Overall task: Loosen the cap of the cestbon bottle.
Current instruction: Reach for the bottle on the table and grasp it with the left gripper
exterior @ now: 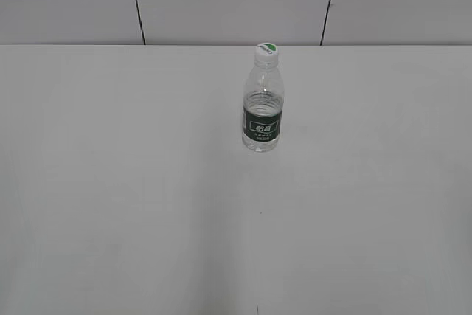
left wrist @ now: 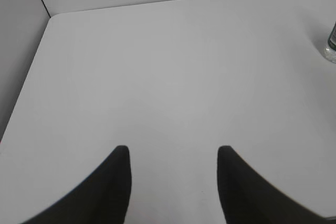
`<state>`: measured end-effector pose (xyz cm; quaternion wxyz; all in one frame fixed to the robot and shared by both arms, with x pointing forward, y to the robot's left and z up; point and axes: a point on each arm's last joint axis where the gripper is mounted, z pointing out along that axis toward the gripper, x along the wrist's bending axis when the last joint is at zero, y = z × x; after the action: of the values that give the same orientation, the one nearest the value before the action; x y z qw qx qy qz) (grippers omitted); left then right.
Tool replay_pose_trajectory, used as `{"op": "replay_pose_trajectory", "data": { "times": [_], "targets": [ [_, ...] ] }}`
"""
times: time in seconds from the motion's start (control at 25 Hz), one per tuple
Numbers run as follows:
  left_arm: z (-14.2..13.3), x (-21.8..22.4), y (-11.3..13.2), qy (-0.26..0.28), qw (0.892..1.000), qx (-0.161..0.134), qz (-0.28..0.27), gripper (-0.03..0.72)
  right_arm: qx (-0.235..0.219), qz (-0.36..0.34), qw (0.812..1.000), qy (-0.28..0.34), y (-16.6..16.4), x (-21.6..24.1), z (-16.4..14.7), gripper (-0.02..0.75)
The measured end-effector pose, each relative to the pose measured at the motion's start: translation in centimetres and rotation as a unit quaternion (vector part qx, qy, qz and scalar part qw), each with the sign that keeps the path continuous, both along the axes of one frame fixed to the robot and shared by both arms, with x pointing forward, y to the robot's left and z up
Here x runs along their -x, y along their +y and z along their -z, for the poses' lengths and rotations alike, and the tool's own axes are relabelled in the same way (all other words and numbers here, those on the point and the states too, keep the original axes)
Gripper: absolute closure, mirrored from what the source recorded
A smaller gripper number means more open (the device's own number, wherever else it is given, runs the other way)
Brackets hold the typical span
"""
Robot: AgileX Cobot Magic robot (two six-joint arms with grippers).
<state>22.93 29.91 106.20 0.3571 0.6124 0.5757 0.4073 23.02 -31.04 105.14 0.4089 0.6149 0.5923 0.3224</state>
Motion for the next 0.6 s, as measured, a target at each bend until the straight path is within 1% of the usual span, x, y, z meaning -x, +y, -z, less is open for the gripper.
{"op": "replay_pose_trajectory", "data": {
  "times": [0.4,0.48,0.6],
  "targets": [
    [0.00,0.00,0.00,0.000,1.000,0.000,0.000,0.344,0.000,0.000,1.000,0.000,0.00,0.00,0.00,0.220],
    [0.00,0.00,0.00,0.000,1.000,0.000,0.000,0.309,0.000,0.000,1.000,0.000,0.00,0.00,0.00,0.220],
    [0.00,0.00,0.00,0.000,1.000,0.000,0.000,0.225,0.000,0.000,1.000,0.000,0.00,0.00,0.00,0.220]
  ]
}}
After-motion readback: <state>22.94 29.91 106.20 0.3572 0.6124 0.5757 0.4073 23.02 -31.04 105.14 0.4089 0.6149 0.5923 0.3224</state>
